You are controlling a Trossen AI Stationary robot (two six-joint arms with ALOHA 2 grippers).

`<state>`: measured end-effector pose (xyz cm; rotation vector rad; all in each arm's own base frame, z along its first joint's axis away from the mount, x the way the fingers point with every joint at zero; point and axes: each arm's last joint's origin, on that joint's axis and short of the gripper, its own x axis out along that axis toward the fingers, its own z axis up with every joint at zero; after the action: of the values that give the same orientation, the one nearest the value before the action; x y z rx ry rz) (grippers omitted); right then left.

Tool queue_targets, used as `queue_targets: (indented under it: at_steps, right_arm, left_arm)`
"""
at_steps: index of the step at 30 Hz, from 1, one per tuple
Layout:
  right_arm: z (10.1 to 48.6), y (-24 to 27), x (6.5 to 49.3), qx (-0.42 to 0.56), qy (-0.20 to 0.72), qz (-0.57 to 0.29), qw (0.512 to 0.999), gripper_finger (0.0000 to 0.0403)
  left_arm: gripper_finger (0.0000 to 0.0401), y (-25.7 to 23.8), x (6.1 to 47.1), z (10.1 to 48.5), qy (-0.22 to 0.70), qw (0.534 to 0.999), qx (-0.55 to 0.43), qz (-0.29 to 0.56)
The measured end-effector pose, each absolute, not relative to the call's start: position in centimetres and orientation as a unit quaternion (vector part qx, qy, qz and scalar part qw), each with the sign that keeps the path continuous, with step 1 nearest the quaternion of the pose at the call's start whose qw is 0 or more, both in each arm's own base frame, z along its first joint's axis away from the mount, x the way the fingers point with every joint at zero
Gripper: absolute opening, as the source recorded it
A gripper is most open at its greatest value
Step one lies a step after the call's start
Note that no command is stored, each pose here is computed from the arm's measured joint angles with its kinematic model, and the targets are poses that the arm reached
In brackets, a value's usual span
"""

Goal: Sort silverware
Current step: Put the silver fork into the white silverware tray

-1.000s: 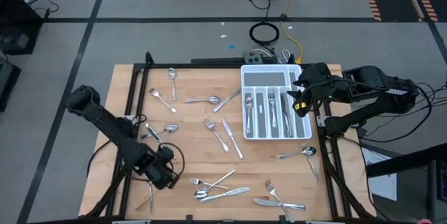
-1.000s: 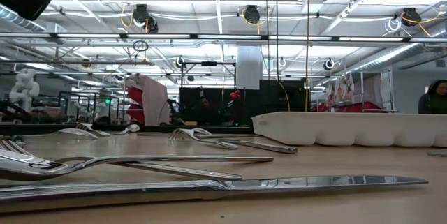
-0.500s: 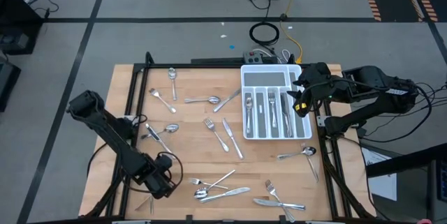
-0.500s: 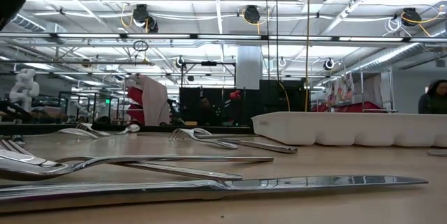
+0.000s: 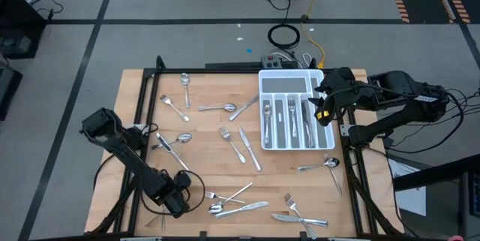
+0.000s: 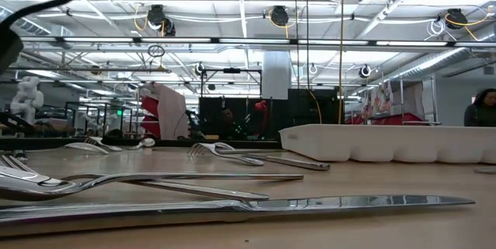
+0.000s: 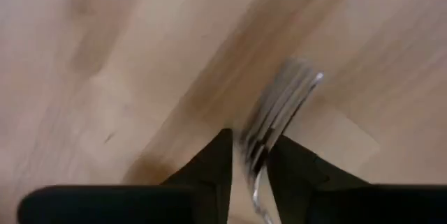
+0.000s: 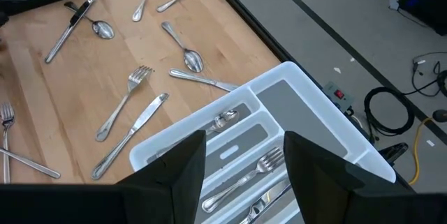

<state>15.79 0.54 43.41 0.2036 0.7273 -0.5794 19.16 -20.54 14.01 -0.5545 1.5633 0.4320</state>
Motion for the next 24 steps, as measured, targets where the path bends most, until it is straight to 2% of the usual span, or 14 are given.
queue_targets:
  at_steps: [3,5,10,13,17,24]
  right_arm:
    - [43.4,0.5,15.8,0.098,0.35,-0.279,0.889,0.0185]
    - [43.4,0.5,15.8,0.098,0.35,-0.279,0.889,0.0185]
    - [43.4,0.5,15.8,0.09,0.351,-0.276,0.89,0.0185]
    - [43.4,0.5,15.8,0.089,0.352,-0.276,0.89,0.0185]
    - [43.4,0.5,15.8,0.089,0.351,-0.276,0.89,0.0185]
    - [43.5,0.5,15.7,0.09,0.349,-0.275,0.891,0.0185]
  left_arm:
    - [0.0029,-20.7,19.5,13.1,0.706,0.651,-0.223,0.167]
    - [0.0012,-20.5,19.7,13.0,0.711,0.645,-0.225,0.165]
    - [0.0006,-19.7,19.7,14.8,0.684,0.659,-0.245,0.194]
    - [0.0005,-19.0,19.9,17.1,0.636,0.685,-0.288,0.208]
    - [0.0004,-17.7,19.2,19.5,0.602,0.691,-0.327,0.232]
    - [0.0004,-12.6,18.7,24.9,0.406,0.769,-0.394,0.3]
